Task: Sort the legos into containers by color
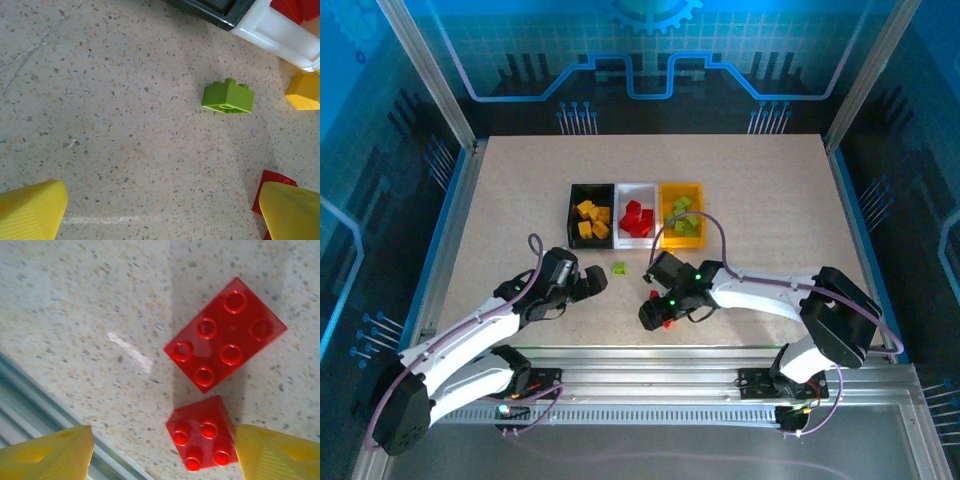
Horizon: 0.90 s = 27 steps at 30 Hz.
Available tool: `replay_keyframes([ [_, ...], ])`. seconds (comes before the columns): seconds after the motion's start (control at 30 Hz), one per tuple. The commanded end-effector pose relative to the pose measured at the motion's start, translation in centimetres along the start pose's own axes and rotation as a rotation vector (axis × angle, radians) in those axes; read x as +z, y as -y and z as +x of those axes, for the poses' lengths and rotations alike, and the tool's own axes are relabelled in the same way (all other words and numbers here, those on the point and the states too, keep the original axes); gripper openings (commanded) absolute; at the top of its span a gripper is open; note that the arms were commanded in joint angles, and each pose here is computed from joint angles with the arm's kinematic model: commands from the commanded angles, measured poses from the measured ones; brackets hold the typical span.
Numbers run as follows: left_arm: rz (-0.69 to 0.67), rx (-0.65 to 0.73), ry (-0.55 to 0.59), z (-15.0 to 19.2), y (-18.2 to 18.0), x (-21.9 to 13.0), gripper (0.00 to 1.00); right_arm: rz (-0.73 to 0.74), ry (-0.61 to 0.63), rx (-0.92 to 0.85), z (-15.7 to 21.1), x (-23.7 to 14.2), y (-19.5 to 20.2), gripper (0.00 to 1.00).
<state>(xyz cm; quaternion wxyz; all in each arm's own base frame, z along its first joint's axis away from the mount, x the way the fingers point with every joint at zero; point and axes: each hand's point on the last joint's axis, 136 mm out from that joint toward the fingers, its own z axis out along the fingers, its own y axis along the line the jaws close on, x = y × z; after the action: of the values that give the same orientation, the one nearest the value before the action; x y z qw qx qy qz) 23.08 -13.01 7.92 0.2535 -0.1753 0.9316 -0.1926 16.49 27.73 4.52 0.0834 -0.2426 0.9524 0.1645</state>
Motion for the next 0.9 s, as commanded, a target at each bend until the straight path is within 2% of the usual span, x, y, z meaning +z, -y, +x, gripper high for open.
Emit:
replay_keyframes([
  [0.0, 0.005, -0.009, -0.016, 0.3, -0.1, 0.3, 0.99, 0.162, -0.014, -0.015, 0.4, 0.2, 1.7, 0.76],
  [0.2, -0.008, -0.006, -0.017, 0.4, -0.4, 0.5, 0.99, 0.276, -0.046, -0.095, 1.4, 1.7, 1.9, 0.7],
  [0.43, -0.005, -0.006, -0.024, 0.5, -0.3, 0.6, 0.99, 0.266, -0.035, -0.107, 1.0, 2.3, 1.7, 0.52],
  [0.6, -0.005, -0.004, -0.026, 0.5, -0.2, 0.6, 0.99, 0.245, 0.031, -0.117, -0.4, 0.5, 1.0, 0.42],
  [0.7, -0.003, -0.004, -0.026, 0.5, -0.2, 0.6, 0.99, 0.225, 0.107, -0.114, -2.4, -2.0, 0.5, 0.4],
  [0.87, 0.0, -0.01, -0.03, 0.6, -0.2, 0.4, 0.99, 0.162, 0.279, -0.064, -8.9, -6.5, 0.1, 0.39],
])
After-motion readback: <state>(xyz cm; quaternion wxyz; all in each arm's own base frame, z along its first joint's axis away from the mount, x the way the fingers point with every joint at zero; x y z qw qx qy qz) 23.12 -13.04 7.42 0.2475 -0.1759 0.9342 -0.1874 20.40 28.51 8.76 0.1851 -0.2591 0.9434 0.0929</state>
